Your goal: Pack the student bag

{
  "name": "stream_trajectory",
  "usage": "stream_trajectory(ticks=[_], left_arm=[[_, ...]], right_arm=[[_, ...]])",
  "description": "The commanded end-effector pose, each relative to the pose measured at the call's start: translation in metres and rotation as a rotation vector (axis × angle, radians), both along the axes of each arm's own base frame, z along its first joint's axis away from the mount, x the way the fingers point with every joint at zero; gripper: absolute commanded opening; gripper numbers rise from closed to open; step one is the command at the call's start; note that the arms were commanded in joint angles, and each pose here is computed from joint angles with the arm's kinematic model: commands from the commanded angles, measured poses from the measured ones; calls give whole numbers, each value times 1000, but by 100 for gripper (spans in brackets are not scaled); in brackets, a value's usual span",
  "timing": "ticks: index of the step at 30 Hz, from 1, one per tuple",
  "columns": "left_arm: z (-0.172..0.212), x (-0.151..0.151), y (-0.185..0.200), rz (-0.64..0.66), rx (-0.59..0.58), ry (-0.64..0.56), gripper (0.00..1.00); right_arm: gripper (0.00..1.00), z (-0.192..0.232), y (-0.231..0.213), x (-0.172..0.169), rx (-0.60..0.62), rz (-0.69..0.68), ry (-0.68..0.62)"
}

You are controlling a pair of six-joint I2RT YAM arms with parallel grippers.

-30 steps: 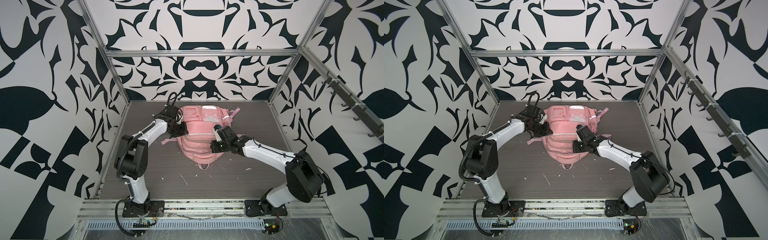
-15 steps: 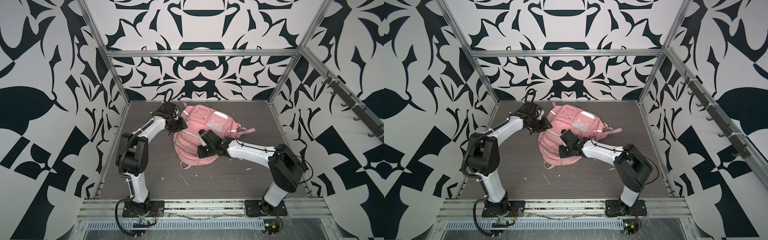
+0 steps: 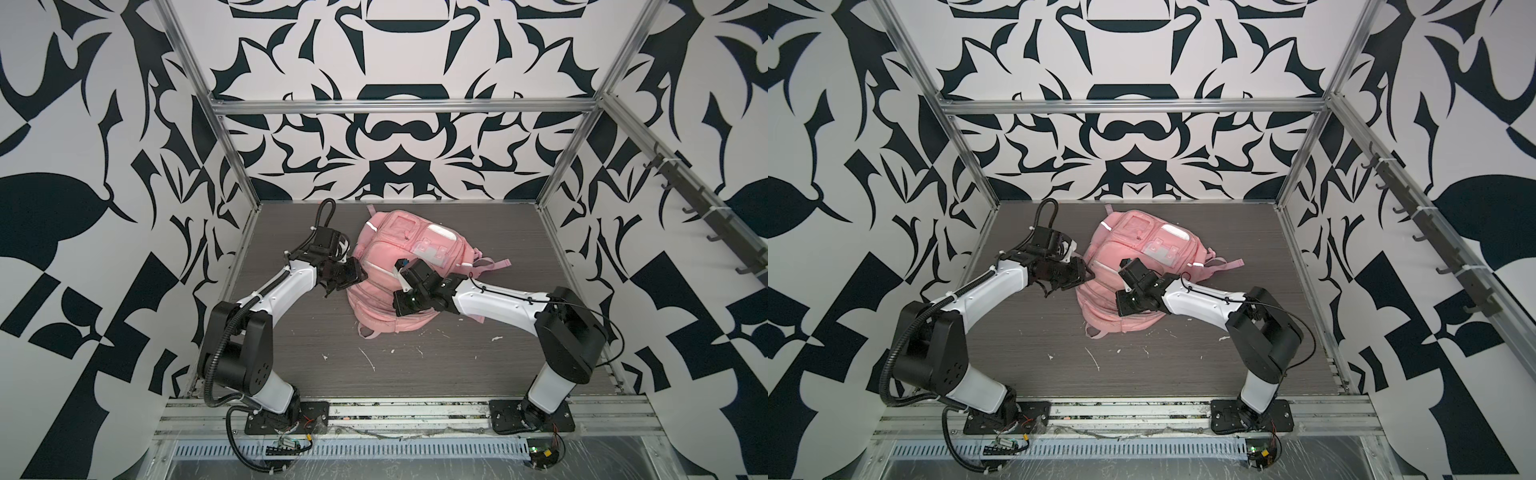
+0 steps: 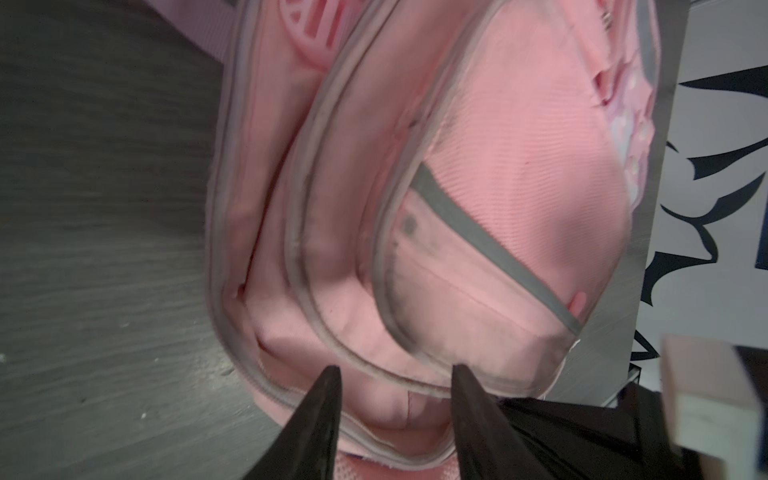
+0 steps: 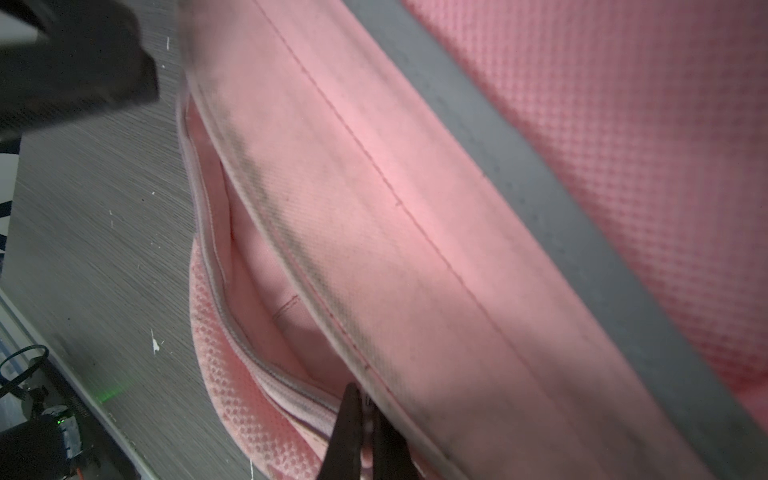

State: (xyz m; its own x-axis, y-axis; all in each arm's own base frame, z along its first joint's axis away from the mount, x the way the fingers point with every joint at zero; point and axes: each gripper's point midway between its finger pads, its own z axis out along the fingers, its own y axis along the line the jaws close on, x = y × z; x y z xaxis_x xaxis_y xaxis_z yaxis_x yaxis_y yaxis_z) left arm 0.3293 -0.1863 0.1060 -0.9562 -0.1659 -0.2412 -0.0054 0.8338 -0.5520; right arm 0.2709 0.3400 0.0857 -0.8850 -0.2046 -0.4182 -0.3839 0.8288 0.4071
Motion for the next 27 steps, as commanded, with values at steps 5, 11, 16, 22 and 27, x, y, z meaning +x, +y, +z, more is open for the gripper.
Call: stream_trajectory(ticks=[5,11,16,22,27], left_arm=[[-3,-14,-14,-3,-54,11,47],[8,-14,-25,-13,-96,-12,47],[15,-16,-38,-39,-111,-21,47],[6,-12,-44,-32,-115,2,47],[-5,-3,-47,-15,-114,19,45]], right_arm=[[0,21,19,2,58,25,-22],[0,22,19,1,58,26,-23],[0,23,19,1,58,26,-27],[0,24,20,1,62,30,-27],[0,26,20,0,65,30,-31]])
